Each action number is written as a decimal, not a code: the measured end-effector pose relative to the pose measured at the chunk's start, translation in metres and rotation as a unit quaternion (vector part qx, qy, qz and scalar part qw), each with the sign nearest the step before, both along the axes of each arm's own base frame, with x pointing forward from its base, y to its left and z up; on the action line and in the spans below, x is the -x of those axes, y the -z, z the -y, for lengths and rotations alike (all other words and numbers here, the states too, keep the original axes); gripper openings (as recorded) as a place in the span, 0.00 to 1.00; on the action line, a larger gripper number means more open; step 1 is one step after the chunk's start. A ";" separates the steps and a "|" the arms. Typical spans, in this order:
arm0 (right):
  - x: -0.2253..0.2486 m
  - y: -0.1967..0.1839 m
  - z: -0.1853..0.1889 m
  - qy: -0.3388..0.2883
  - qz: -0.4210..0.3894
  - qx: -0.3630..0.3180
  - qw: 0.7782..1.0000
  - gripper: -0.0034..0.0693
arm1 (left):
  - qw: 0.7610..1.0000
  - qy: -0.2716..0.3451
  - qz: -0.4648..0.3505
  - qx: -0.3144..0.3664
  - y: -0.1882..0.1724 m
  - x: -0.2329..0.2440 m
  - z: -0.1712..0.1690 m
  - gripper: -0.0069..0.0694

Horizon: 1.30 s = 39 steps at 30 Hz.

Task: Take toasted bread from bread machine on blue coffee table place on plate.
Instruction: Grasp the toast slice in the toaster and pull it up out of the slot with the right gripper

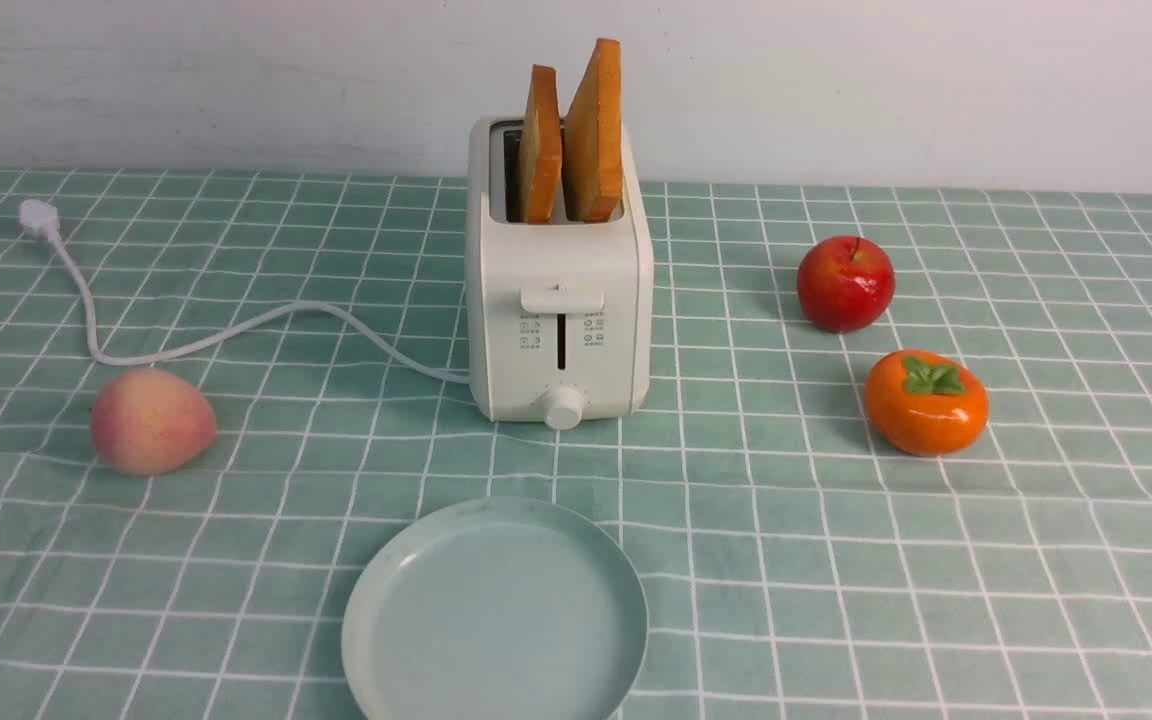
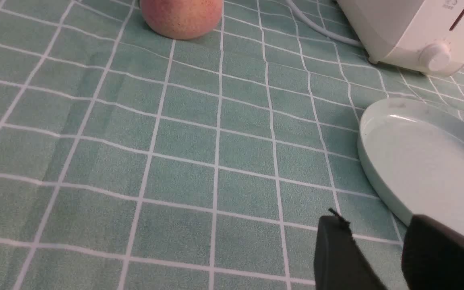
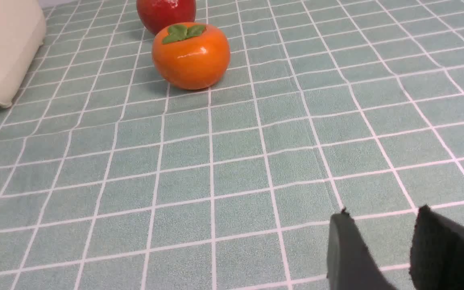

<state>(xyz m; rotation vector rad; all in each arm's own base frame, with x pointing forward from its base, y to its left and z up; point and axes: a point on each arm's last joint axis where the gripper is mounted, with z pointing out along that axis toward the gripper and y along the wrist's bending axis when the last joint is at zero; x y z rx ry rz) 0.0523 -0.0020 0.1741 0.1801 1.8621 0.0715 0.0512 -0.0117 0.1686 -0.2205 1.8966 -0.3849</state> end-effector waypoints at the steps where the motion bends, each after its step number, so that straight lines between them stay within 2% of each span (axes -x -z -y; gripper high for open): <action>1: 0.000 0.000 0.000 0.000 0.000 0.000 1.000 0.38 | 1.000 0.000 0.000 0.000 0.000 0.000 0.000 0.40; 29: 0.000 0.000 0.000 0.000 0.000 0.000 1.000 0.38 | 1.000 -0.001 0.007 -0.001 -0.001 0.000 0.000 0.40; 32: 0.000 0.000 0.000 0.000 0.000 0.000 1.000 0.38 | 0.999 -0.005 0.028 0.024 -0.006 -0.002 0.000 0.40; 39: 0.000 0.000 0.000 0.000 0.003 -0.004 1.000 0.38 | 0.972 -0.045 0.121 0.194 -0.027 -0.005 -0.002 0.40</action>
